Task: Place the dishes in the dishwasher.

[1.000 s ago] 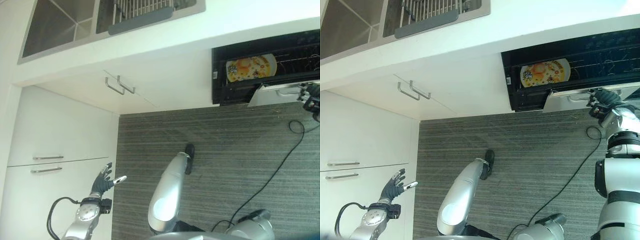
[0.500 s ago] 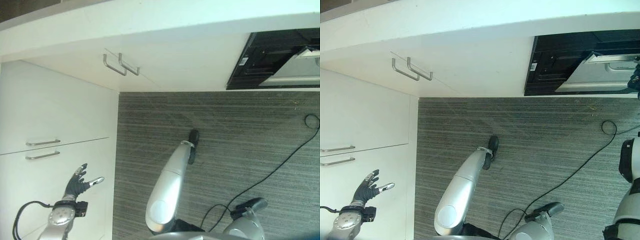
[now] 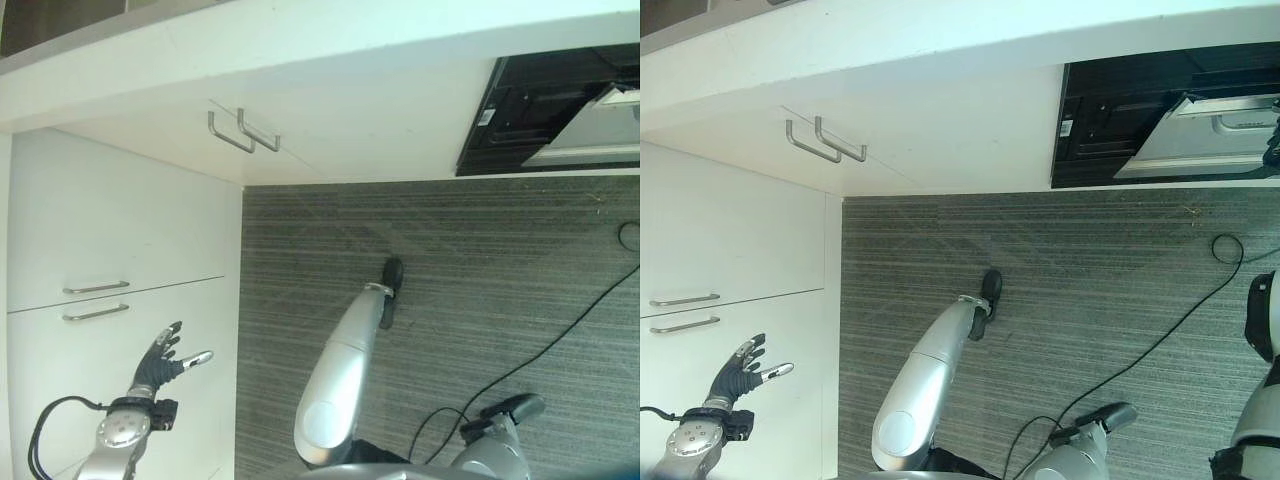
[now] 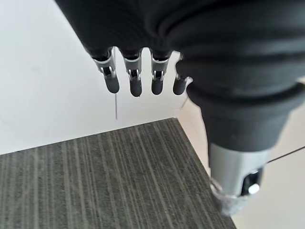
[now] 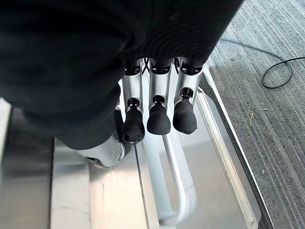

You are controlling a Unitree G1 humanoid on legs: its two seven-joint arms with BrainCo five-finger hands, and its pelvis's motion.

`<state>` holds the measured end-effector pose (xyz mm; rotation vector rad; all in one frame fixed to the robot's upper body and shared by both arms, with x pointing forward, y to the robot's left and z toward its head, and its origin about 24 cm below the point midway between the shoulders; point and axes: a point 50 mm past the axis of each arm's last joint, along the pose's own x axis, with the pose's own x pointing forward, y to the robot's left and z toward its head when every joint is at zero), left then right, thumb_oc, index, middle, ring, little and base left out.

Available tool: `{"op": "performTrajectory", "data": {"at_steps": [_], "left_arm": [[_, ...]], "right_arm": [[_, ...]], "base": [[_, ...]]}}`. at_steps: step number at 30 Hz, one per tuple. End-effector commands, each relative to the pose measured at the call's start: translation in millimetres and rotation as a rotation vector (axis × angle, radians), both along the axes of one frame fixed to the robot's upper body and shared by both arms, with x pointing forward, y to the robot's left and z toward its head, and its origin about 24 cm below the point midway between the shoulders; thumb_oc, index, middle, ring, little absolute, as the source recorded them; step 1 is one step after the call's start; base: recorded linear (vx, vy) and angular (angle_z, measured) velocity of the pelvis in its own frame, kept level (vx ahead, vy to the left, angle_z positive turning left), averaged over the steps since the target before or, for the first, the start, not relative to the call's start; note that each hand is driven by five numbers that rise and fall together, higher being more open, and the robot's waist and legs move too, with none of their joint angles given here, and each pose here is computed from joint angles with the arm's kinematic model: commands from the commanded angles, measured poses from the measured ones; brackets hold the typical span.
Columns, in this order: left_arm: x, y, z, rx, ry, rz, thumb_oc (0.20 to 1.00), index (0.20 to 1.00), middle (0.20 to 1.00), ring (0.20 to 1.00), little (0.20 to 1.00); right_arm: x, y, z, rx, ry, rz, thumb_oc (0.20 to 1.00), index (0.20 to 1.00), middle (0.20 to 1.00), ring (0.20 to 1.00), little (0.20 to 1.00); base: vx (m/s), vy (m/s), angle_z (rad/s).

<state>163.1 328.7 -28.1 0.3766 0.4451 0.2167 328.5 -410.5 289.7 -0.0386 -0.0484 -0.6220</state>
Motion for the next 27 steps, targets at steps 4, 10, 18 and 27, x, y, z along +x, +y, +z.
{"op": "performTrajectory", "data": {"at_steps": [4, 10, 18, 27], "left_arm": [[-0.1, 7.2, 13.4, 0.072, -0.046, 0.003, 1.000, 1.000, 1.000, 1.000, 1.000], [11.2, -2.0, 12.0, 0.041, -0.106, 0.056, 1.000, 1.000, 1.000, 1.000, 1.000], [29.9, -17.3, -6.0, 0.034, -0.061, 0.046, 1.000, 1.000, 1.000, 1.000, 1.000], [24.7, -48.2, -62.6, -0.172, 0.230, 0.084, 1.000, 1.000, 1.000, 1.000, 1.000]], "right_arm": [[24.4, 62.1, -1.3, -0.079, -0.299, 0.267, 0.200, 0.200, 0.200, 0.200, 0.200], [15.1, 97.1, -104.5, 0.028, -0.201, 0.352, 0.200, 0.200, 0.200, 0.200, 0.200], [-14.8, 122.3, -210.6, 0.125, 0.076, 0.400, 0.200, 0.200, 0.200, 0.200, 0.200], [-90.9, 133.8, -346.1, 0.211, 0.551, 0.369, 0.200, 0.200, 0.200, 0.200, 0.200]], "base": [[-0.14, -0.088, 0.00], [-0.20, -0.096, -0.22], [-0.05, 0.117, -0.26], [0.06, 0.236, -0.13]]}}
